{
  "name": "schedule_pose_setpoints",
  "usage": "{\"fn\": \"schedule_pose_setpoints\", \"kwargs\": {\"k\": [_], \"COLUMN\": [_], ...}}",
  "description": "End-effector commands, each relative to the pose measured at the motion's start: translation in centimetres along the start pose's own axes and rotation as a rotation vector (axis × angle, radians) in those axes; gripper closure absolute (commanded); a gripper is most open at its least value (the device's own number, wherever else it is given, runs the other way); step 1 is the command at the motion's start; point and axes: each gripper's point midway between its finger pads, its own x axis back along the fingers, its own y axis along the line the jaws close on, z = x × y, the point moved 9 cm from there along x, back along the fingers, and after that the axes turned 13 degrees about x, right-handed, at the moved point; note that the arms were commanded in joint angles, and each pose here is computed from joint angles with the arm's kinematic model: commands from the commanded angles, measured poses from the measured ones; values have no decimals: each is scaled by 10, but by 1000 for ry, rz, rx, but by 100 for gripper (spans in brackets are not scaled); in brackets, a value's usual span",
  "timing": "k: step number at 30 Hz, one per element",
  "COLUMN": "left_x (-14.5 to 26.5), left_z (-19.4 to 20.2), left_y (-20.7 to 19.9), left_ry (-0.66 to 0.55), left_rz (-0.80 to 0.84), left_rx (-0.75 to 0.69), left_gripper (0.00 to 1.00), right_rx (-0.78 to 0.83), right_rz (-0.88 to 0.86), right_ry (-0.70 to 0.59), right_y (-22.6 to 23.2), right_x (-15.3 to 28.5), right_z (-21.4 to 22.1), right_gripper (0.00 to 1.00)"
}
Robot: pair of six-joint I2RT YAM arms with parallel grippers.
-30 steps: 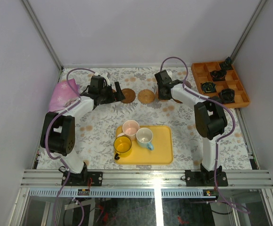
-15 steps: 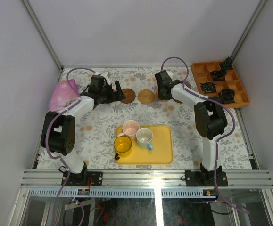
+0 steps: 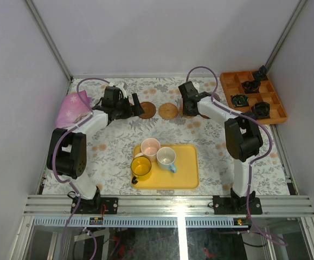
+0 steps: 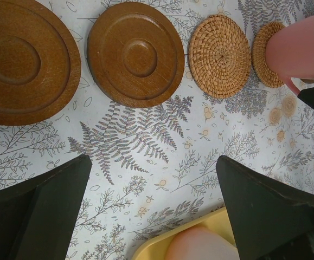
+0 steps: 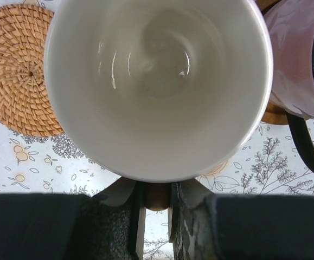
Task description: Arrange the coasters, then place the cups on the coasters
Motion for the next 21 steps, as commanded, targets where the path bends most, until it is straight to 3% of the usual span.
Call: {"fn": "schedule_pose_setpoints", "kwargs": {"k": [1,2,4,6,8,16,21], "left_x": [-1,-1,-1,-1,-1,0,-1], "left_z": [-7,-6,-6,-5,-5,-6,-7], "left_y": [-4,-5,-4,-4,-4,-4,-5], "left_ry": [-13,-13,-11,-10,-11,-16,-18], "left_rz": [26,25,24,22,25,23,25], "left_rx": [-9,-8,-7,-6,-9,-9,-12], "left_gripper": [0,0,0,0,0,0,0], "right_rx": [-40,-38,-35,-32,-32,-32,-38], "right_rz": [1,-4,-7,-11,-14,-14,-23], "right_ry": [-91,-89,-84,-78,-74,-67,-73], "right_y": [-7,-6,-6,-4,-4,-4,-5], "right_x": [31,30,28,26,25,26,32], "right_z": [-17,-17,-17,-18,-18,-17,-16], "right_gripper": [100,99,88,65,52,40,26]}}
